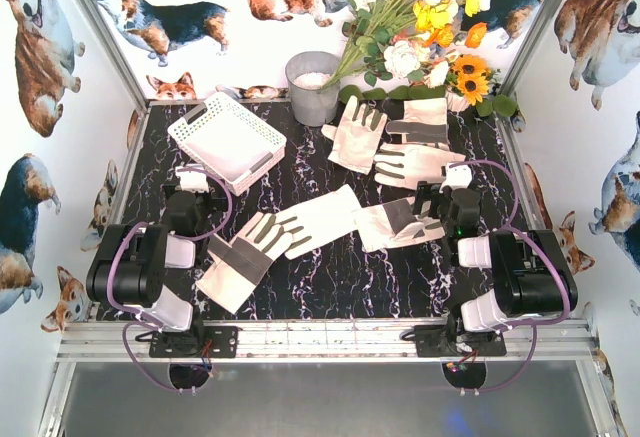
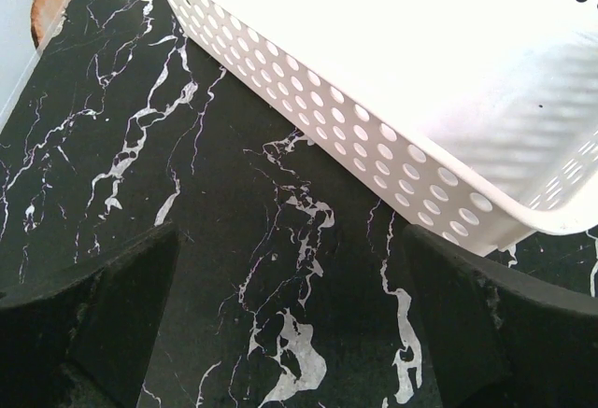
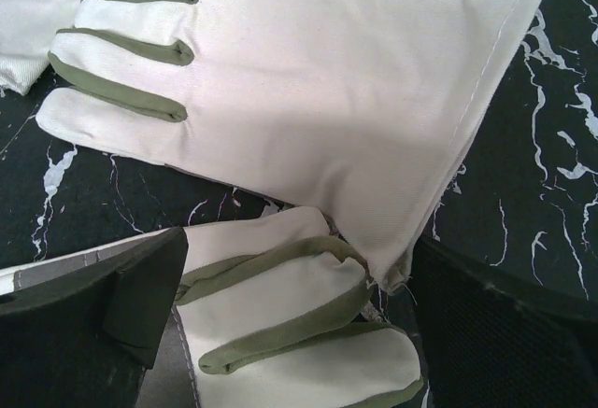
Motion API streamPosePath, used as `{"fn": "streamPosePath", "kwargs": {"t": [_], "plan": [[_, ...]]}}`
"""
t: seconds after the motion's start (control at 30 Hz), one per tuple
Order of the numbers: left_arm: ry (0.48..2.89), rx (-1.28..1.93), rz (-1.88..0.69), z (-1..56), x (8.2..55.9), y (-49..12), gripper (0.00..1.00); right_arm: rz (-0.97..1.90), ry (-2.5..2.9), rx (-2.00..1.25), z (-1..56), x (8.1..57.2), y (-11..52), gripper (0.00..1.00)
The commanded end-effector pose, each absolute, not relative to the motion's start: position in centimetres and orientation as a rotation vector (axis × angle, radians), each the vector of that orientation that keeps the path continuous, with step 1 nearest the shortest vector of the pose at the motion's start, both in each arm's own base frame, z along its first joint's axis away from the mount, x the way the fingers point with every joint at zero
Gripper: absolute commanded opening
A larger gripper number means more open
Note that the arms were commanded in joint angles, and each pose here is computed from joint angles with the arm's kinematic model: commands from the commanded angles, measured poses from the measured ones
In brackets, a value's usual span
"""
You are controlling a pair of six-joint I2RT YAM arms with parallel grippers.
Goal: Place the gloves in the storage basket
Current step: Pick up the glove from the center of the board.
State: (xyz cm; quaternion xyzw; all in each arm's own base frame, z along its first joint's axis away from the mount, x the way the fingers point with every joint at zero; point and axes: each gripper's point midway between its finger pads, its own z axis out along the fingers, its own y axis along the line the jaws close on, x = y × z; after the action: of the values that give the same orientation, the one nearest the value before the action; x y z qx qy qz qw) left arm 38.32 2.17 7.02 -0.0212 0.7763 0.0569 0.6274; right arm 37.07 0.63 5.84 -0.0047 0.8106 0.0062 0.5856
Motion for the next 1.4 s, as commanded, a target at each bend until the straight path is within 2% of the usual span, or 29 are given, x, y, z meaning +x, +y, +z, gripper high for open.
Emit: {"fn": "streamPosePath", "kwargs": {"t": [0.0,0.23,0.37,0.5,0.67,0.8,0.9,1.1,1.37], "plan": [[1.736,-0.085,0.148,8.3,39.0,2.8,1.0,0.01,1.806,-0.019,8.0,38.1,0.5,1.0],[1.684,-0.173,0.233,9.8,38.0,3.9,1.0,0.026,1.808,-0.008,7.9,38.1,0.4,1.0],[1.629,-0.262,0.265,12.7,36.2,4.4,1.0,-0.1,1.745,0.16,10.5,36.9,-2.4,1.0],[1.802,-0.428,0.209,13.9,34.4,4.2,1.0,-0.078,1.779,0.42,15.6,35.3,-3.9,1.0],[1.89,-0.292,0.034,17.2,33.9,0.9,1.0,0.136,1.83,0.414,18.4,34.2,-1.7,0.98],[1.977,-0.179,0.143,18.0,33.6,1.6,1.0,0.207,2.008,0.327,19.6,33.1,1.7,0.91],[2.02,-0.113,0.192,17.1,33.7,1.9,1.0,0.27,2.172,0.482,19.0,31.3,3.3,0.85],[1.975,-0.163,0.154,17.2,33.6,1.7,1.0,0.341,2.399,0.779,15.5,26.8,4.7,0.86],[2.009,-0.195,0.22,18.5,33.1,2.1,1.0,0.431,2.456,0.912,12.0,24.0,6.0,0.84]]}}
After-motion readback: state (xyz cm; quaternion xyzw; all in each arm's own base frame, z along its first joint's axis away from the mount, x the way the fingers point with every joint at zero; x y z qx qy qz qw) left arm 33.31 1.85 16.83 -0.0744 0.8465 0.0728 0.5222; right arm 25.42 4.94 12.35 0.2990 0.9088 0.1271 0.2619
